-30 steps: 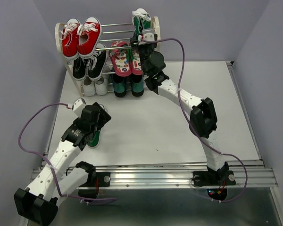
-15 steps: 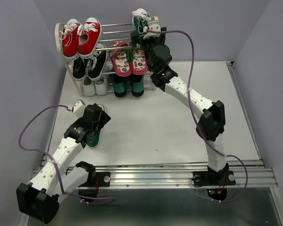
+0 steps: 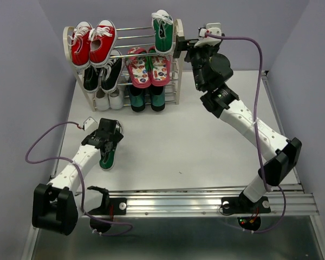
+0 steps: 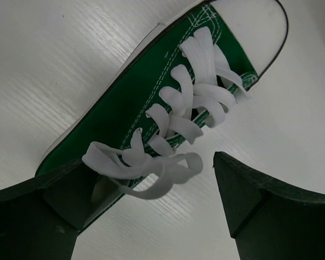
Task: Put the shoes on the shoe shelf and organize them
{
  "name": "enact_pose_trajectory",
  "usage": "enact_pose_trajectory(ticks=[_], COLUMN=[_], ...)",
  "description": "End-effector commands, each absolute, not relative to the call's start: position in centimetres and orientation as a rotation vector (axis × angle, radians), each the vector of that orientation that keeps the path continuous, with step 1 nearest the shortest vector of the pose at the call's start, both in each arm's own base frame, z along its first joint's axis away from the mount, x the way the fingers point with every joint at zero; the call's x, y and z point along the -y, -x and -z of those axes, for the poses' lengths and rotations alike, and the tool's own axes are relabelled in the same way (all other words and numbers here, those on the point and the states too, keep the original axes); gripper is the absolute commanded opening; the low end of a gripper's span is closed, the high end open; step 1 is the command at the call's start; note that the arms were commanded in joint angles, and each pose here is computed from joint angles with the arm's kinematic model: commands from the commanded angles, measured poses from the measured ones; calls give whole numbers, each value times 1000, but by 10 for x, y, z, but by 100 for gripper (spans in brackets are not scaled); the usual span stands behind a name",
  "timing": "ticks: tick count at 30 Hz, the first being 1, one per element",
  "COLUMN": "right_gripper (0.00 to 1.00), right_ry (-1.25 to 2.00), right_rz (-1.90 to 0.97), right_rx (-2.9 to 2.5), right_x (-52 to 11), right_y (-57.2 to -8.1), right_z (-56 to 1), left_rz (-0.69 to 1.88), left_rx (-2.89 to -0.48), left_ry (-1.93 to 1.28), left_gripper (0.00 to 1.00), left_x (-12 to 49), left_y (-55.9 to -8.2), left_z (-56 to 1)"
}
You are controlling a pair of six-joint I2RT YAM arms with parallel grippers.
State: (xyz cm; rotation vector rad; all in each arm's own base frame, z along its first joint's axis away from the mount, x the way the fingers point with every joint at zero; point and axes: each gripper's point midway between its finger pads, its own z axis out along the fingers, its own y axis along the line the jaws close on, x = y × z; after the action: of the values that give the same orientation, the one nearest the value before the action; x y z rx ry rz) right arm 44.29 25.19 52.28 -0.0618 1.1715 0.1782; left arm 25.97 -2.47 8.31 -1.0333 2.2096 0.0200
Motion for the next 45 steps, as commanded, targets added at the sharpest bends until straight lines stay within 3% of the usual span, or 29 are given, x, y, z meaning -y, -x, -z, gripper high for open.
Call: enact_pose_trajectory(ticks=[1,4,5,8,14,25,33,34,35,38,42,45], right_gripper=[100,100,100,100,100,100,100,100,100,100,100,100], right_ry=[-115,-238,-243,-340,-361,-376,-401,-398,-398,-394,-385,-373], right_rz=[-156,-132,-103,-103,-96,-26,36,48,48,67,69,58], right_rx=[-1244,-1272,-1314,-1341,-1450,-1596,-1621,-1627,-1627,-1637,-1652,-1665], right_x=[-209,-178,-175,-155,-147,-137,-118,-116,-116,-113,-112,-115], right_y=[-420,-403,-403,-389,-377,-366,-354,-353,-352,-351,-351,-352], right_z=[-504,-488,-463,-443,-384,-300,-280,-277,-277,-271,-265,-260], left_rz=[-71,-35,-8,12,140,518,541,551,542,512,459,435], left_rx=[-2223,-2252,-2284,-2344,-2285,-2126,-2206,-2208,-2229,-2263,-2299,-2308], left_ry=[1021,978,958,928,778,423,296,290,269,256,218,184], left_gripper=[94,72,47,0,0,0,0,7,40,70,92,99], left_x=[16,23,30,38,63,187,255,260,263,262,255,254], left_y=[-265,-274,-278,-281,-290,-308,-336,-338,-338,-334,-311,-285], left_z=[-65,-58,-52,-43,-71,-148,-133,-135,-127,-119,-118,-121])
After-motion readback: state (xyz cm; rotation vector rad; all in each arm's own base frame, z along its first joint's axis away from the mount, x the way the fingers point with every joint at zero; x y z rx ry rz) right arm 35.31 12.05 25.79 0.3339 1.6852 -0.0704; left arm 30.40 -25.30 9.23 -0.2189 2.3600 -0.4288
